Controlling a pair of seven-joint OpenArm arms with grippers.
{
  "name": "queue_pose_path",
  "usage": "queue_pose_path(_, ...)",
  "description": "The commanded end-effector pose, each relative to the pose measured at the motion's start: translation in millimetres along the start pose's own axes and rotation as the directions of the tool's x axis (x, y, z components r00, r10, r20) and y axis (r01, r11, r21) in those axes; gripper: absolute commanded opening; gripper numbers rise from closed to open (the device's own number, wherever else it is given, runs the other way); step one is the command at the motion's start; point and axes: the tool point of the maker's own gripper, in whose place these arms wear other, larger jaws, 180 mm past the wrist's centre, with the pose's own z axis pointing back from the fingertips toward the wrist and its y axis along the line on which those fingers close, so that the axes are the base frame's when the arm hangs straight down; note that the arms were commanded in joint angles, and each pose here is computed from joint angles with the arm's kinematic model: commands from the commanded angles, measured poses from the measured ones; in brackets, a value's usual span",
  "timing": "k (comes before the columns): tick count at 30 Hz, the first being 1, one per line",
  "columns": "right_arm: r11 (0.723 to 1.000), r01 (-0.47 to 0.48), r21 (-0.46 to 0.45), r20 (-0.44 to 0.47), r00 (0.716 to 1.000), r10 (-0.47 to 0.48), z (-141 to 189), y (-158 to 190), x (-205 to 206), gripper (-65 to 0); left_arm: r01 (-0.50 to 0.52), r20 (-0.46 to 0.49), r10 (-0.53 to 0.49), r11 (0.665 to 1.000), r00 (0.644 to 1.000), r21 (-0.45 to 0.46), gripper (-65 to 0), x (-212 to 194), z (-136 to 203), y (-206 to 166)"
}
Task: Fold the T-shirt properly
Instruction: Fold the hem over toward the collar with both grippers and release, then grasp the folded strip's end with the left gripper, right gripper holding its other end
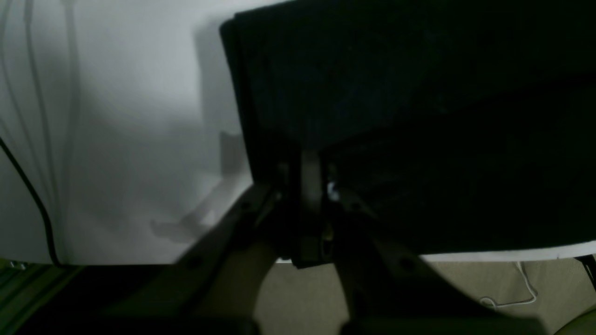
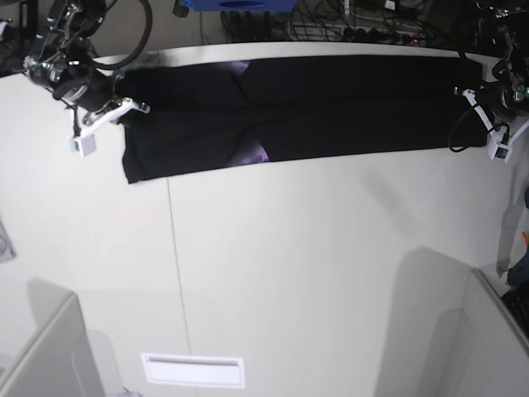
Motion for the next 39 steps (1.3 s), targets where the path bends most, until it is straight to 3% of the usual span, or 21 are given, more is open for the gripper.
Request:
queue_pose_path(1, 1.0, -0.013, 0.007, 0.032, 0.999, 0.013, 3.5, 2.1, 7.9, -65.0, 0.019, 0.01, -0.02, 0.999, 1.0, 0.029, -65.0, 4.7, 6.5, 9.1)
queue_pose_path(4, 1.0, 0.013, 0.003, 0.02, 1.0, -0.013, 2.7, 1.3, -1.3, -65.0, 0.017, 0.006, -0.017, 0.999, 1.0, 0.029, -65.0, 2.9, 6.3, 9.0)
queue_pose_path(7, 1.0, 0.017, -0.01, 0.007, 1.0, -0.017, 2.6, -1.7, -8.4, -47.1, 0.017, -0.011, -0.017, 0.999, 1.0, 0.029, -64.8, -4.2, 5.8, 9.2)
queue_pose_path(9, 1.0, 0.021, -0.014, 0.002, 1.0, -0.021, 3.7, -3.5, -11.6, -40.5, 0.018, -0.015, -0.017, 0.999, 1.0, 0.031, -52.2, -6.4, 6.4, 9.4)
queue_pose_path(13, 0.999, 0.034, -0.027, 0.019, 0.999, -0.034, 7.1, -8.7, -10.2, -40.2, 0.018, -0.011, -0.018, 0.999, 1.0, 0.033, -25.7, -5.7, 7.5, 9.3)
queue_pose_path(16, 0.999, 0.041, -0.028, 0.07, 0.997, -0.039, 8.4, -9.9, -6.3, -40.2, -0.008, 0.021, 0.007, 0.998, 1.0, 0.06, -15.3, -1.1, 15.7, 18.8)
queue_pose_path(18, 0.999, 0.03, -0.021, 0.099, 0.995, -0.028, 8.8, -6.6, -2.6, -40.2, -0.06, 0.088, 0.052, 0.993, 0.995, 0.102, -17.6, 5.8, 32.4, 32.2)
queue_pose_path(20, 1.0, 0.02, -0.011, 0.137, 0.99, -0.018, 8.4, -1.9, 4.2, -40.2, -0.103, 0.15, 0.082, 0.986, 0.985, 0.133, -26.8, 10.3, 47.7, 38.2)
queue_pose_path(22, 1.0, 0.013, -0.015, 0.189, 0.982, -0.01, 10.4, -3.2, 11.6, -42.8, -0.112, 0.141, 0.092, 0.983, 0.986, 0.144, -44.3, 0.3, 51.5, 38.2)
queue_pose_path(23, 1.0, -0.003, -0.004, 0.207, 0.978, 0.004, 9.6, 0.9, 15.1, -46.7, -0.111, 0.123, 0.094, 0.984, 0.988, 0.138, -57.3, -5.7, 48.9, 36.1)
queue_pose_path(24, 0.999, -0.042, 0.017, 0.211, 0.977, 0.037, 7.0, 8.9, 15.2, -52.4, -0.117, 0.108, 0.103, 0.984, 0.989, 0.131, -65.0, -11.9, 45.8, 33.7)
queue_pose_path(26, 0.986, -0.155, 0.062, 0.187, 0.972, 0.141, 1.8, 24.7, 12.3, -65.0, -0.148, 0.074, 0.14, 0.982, 0.987, 0.114, -65.0, -26.7, 37.2, 27.5)
queue_pose_path(27, 0.976, -0.2, 0.09, 0.161, 0.97, 0.184, -3.4, 33.7, 7.1, -65.0, -0.155, 0.054, 0.15, 0.981, 0.987, 0.115, -65.0, -32.8, 33.2, 26.9)
queue_pose_path(29, 0.978, -0.177, 0.11, 0.117, 0.979, 0.164, -16.1, 36.3, 0.3, -65.0, -0.134, -0.006, 0.136, 0.984, 0.991, 0.119, -65.0, -42.7, 20.5, 22.5)
queue_pose_path(31, 0.987, -0.125, 0.102, 0.078, 0.99, 0.117, -29.1, 27.8, -3.6, -65.0, -0.105, -0.056, 0.113, 0.985, 0.992, 0.137, -65.0, -51.2, 6.5, 20.1)
queue_pose_path(35, 0.995, -0.074, 0.069, 0.028, 0.997, 0.072, -45.2, 3.4, -6.4, -65.0, -0.057, -0.062, 0.066, 0.989, 0.996, 0.133, -65.0, -52.8, -20.1, 2.8)
queue_pose_path(39, 0.998, -0.052, 0.029, 0.01, 0.999, 0.052, -55.4, -22.2, -0.8, -65.0, -0.036, -0.124, 0.046, 0.996, 0.991, 0.083, -65.0, -56.4, -47.1, -24.6)
